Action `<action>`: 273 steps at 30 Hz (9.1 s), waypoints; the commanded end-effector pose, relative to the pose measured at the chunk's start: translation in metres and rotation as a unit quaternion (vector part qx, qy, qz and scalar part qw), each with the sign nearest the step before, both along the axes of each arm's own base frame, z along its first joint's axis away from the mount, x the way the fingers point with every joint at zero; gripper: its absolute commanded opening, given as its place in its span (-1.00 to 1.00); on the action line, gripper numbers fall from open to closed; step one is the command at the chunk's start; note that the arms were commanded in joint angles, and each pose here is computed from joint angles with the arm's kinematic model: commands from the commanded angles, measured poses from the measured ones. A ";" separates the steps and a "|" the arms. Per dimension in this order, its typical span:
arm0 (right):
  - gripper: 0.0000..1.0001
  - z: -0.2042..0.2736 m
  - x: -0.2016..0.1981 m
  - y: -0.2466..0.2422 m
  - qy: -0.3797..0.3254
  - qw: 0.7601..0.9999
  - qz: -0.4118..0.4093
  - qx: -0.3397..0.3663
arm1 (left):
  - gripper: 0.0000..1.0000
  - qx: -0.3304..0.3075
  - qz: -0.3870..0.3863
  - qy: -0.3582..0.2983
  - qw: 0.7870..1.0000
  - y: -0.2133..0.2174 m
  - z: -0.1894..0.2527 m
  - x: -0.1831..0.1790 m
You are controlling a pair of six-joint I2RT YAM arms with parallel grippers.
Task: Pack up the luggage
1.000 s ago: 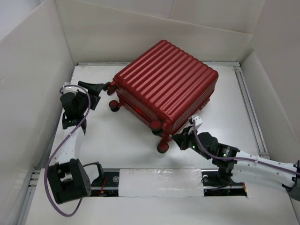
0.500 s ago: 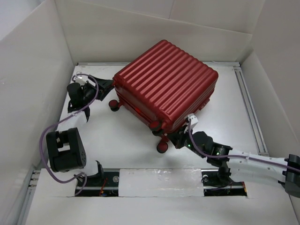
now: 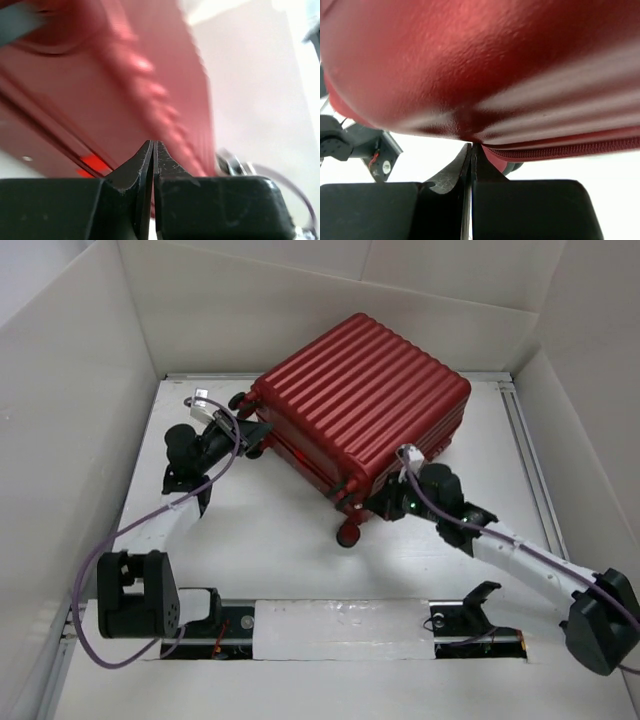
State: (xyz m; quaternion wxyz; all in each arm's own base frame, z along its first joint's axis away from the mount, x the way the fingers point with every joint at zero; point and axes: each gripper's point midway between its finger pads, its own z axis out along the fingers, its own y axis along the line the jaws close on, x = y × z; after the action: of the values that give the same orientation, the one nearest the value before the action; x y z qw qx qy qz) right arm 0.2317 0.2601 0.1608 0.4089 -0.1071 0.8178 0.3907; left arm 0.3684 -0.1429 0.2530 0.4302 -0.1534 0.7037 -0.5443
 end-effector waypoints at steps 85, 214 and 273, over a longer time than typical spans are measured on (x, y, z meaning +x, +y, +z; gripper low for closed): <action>-1.00 0.082 0.004 0.026 -0.165 0.961 -0.163 0.151 | -1.00 0.100 -0.222 -0.076 0.967 -0.164 0.017 -0.082; -0.14 0.014 0.100 -0.183 -0.163 0.906 -0.368 -0.133 | 0.82 0.296 0.076 -0.030 0.952 -0.102 -0.015 -0.029; -1.00 0.021 0.112 -0.179 -0.177 0.884 -0.412 -0.132 | 0.01 0.247 0.031 -0.059 0.967 -0.119 -0.011 -0.016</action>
State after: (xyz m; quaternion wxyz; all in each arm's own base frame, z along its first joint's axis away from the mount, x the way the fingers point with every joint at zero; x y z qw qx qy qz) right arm 0.3217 0.0730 0.1191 0.5663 0.1039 0.8176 0.0003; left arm 0.3542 -0.2575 0.2211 0.4921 -0.0377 0.8076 -0.3228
